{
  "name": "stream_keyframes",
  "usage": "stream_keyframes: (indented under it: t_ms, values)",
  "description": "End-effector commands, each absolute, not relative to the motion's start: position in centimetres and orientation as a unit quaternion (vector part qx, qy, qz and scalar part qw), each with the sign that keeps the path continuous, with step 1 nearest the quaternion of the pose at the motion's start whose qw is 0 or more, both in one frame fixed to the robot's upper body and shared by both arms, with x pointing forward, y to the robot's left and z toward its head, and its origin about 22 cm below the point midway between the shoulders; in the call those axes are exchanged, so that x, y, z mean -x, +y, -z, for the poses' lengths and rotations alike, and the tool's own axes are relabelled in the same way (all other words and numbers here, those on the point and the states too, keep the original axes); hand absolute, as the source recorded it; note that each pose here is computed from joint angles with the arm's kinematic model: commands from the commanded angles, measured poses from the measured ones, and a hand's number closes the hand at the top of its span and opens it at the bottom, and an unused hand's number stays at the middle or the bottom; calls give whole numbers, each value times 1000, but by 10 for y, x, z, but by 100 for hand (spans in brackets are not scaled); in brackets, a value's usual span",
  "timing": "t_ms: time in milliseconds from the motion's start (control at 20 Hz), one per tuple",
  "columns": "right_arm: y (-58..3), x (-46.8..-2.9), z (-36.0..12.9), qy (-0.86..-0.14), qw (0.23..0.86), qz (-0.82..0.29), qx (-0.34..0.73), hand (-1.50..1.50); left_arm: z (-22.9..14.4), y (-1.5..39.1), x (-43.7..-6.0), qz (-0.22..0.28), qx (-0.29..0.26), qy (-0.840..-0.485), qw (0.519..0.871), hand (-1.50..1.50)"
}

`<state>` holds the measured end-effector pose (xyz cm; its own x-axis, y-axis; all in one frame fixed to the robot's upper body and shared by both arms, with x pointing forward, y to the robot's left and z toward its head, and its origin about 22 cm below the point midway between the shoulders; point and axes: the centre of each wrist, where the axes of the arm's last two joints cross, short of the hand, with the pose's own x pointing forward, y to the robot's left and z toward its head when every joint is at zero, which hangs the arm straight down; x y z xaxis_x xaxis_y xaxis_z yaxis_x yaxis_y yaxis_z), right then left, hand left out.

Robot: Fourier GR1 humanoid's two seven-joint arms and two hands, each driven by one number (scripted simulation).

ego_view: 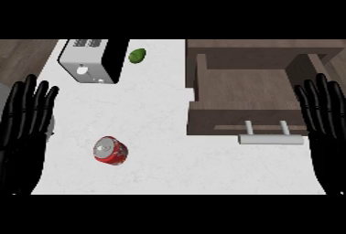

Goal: Pick up the can, place it into the drawer and close the drawer

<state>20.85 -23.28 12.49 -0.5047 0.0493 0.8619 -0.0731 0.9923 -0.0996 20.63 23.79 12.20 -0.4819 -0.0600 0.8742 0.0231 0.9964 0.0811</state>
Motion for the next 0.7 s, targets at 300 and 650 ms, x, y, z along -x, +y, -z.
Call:
stream_keyframes:
  t_ms: [300, 650]
  values:
    - [-262, -199, -91, -797, 598, 28, 73, -150, -93, 243, -149, -145, -187, -753, 614, -150]
    - [-262, -195, -98, -783, 616, 27, 79, -150, -112, 206, -117, -204, -215, -709, 640, -150]
